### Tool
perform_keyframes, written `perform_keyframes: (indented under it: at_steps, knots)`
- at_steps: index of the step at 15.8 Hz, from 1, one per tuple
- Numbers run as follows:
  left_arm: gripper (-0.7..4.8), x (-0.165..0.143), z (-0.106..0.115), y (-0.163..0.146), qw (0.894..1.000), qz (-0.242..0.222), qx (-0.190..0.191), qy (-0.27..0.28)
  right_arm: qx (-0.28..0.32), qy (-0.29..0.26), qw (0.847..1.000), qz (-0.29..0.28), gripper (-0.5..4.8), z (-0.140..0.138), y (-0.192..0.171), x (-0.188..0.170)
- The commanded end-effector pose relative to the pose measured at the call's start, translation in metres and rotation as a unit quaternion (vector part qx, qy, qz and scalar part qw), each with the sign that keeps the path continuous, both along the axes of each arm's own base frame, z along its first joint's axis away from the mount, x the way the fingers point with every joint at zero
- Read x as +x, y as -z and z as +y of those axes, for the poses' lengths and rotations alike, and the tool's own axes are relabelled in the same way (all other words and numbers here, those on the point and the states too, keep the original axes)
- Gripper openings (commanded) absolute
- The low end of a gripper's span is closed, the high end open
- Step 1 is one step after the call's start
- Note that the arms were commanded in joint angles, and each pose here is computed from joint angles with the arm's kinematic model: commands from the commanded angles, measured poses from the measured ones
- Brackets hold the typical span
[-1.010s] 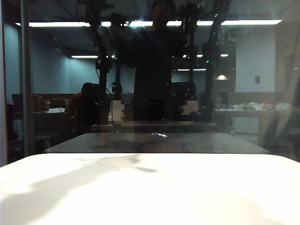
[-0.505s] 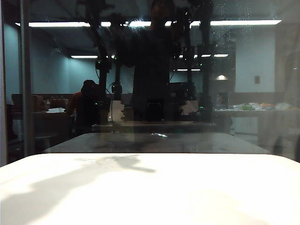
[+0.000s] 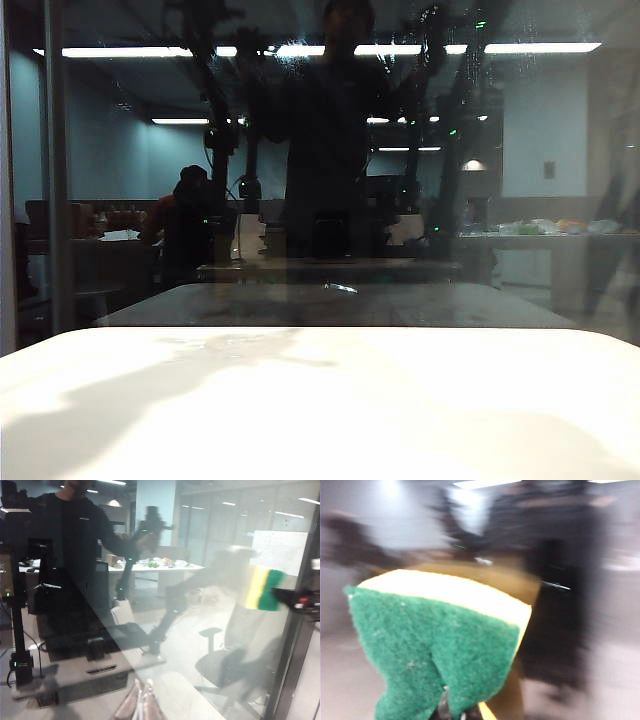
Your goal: Reach upward to find where there is water on the glass, pick up the sponge from the table, dry the water, and finally place the sponge back on the table.
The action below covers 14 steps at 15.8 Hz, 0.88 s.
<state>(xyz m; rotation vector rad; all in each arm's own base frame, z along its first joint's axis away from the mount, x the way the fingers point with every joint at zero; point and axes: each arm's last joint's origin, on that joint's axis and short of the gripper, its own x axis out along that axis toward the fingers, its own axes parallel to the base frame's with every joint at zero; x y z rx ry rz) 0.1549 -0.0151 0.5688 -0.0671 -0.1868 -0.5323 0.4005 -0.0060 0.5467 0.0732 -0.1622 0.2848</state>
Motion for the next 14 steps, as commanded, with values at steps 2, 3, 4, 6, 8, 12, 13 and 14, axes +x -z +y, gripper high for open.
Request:
perform_keyframes:
  at_steps: [2, 3, 4, 6, 8, 12, 13, 14]
  knots:
    - [-0.05, -0.003, 0.0, -0.003, 1.0, -0.014, 0.001, 0.002, -0.012, 0.092, 0.995, 0.023, -0.09, -0.06, -0.005, -0.02]
    - [-0.05, -0.003, 0.0, -0.004, 1.0, -0.016, 0.001, 0.002, -0.012, 0.107, 0.994, 0.022, -0.09, -0.071, -0.007, -0.025]
    - [-0.05, -0.003, 0.0, -0.004, 1.0, -0.016, 0.001, 0.002, -0.012, 0.114, 0.993, 0.021, -0.09, -0.078, -0.009, -0.029]
    - [-0.05, -0.003, 0.0, -0.004, 1.0, -0.016, 0.001, 0.002, -0.012, 0.111, 0.994, 0.016, -0.09, -0.088, -0.01, -0.032]
    - [-0.05, -0.003, 0.0, -0.004, 1.0, -0.016, 0.001, 0.001, -0.012, 0.099, 0.995, 0.019, -0.09, -0.083, -0.008, -0.029]
    - [-0.05, -0.003, 0.0, -0.005, 1.0, -0.022, 0.001, 0.002, -0.018, 0.03, 0.999, 0.033, -0.09, -0.03, 0.002, -0.009]
    - [-0.05, -0.003, 0.0, -0.006, 1.0, -0.029, 0.001, 0.002, -0.027, 0.014, 0.999, 0.035, -0.09, -0.015, 0.005, -0.004]
    - [-0.05, -0.003, 0.0, -0.007, 0.999, -0.032, 0.001, 0.002, -0.027, 0.002, 0.999, 0.039, -0.09, -0.005, 0.008, -0.001]
